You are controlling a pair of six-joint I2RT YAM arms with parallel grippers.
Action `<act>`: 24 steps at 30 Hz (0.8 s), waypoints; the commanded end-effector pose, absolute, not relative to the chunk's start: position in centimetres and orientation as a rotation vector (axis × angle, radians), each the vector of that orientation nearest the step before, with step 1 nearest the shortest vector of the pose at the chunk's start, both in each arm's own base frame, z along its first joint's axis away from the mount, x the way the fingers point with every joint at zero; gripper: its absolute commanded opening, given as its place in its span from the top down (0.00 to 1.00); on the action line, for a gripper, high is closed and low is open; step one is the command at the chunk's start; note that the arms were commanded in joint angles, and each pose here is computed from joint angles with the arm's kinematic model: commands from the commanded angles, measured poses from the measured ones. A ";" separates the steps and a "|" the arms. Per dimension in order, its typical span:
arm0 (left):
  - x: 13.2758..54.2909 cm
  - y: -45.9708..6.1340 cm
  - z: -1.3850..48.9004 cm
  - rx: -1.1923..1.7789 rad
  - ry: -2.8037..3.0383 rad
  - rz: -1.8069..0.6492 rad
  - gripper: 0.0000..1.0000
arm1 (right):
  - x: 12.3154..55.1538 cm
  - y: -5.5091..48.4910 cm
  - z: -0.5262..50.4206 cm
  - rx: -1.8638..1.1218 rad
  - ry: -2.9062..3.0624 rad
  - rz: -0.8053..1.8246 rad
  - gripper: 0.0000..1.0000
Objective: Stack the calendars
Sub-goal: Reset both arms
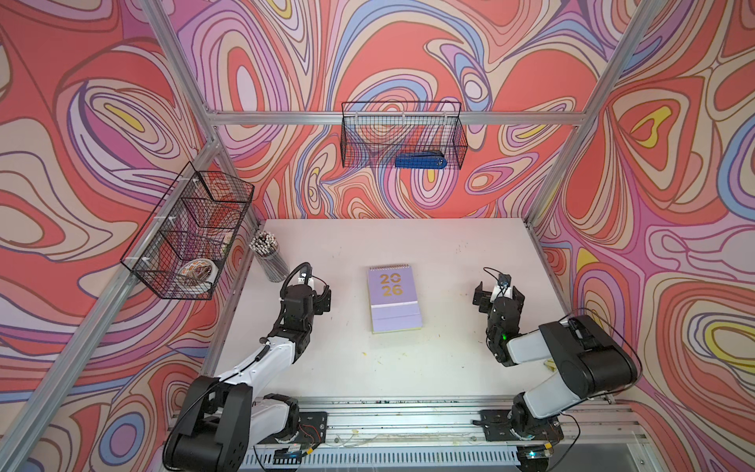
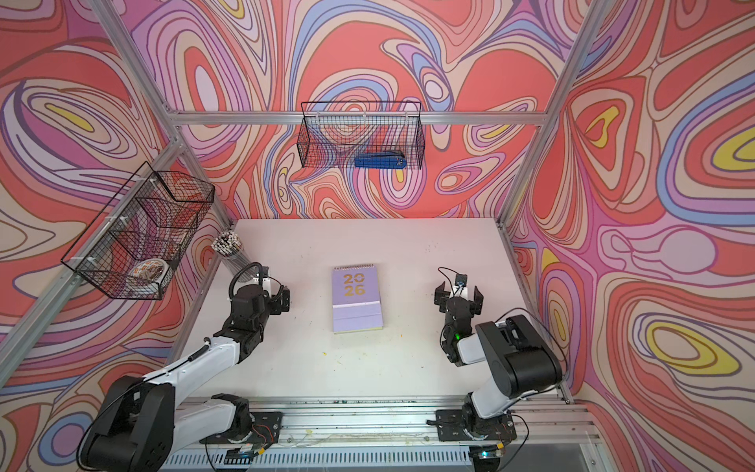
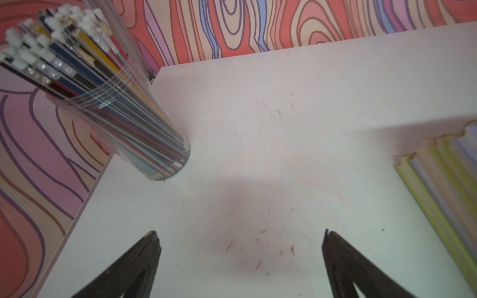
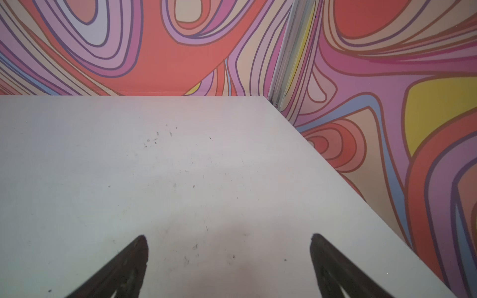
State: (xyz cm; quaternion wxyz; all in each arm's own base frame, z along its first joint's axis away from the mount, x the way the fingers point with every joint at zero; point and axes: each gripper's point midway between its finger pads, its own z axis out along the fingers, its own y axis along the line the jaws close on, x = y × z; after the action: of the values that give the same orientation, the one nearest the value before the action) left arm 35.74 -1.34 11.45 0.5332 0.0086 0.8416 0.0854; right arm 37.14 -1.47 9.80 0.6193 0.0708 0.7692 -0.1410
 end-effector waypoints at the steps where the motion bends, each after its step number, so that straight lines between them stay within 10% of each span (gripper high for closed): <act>1: 37.5 -1.2 13.4 0.033 1.840 0.217 0.00 | 38.0 -1.0 13.1 0.150 1.596 -0.227 0.02; 24: 39.0 2.6 9.2 -0.163 1.907 0.179 0.00 | 42.3 -2.7 9.7 0.193 1.820 -0.162 0.02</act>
State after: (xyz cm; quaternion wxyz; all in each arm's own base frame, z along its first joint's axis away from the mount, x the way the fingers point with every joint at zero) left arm 38.75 2.13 8.60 0.5643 -0.0532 0.8206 0.0731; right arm 42.77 -2.92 11.54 0.6377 0.0829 0.7615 -0.0817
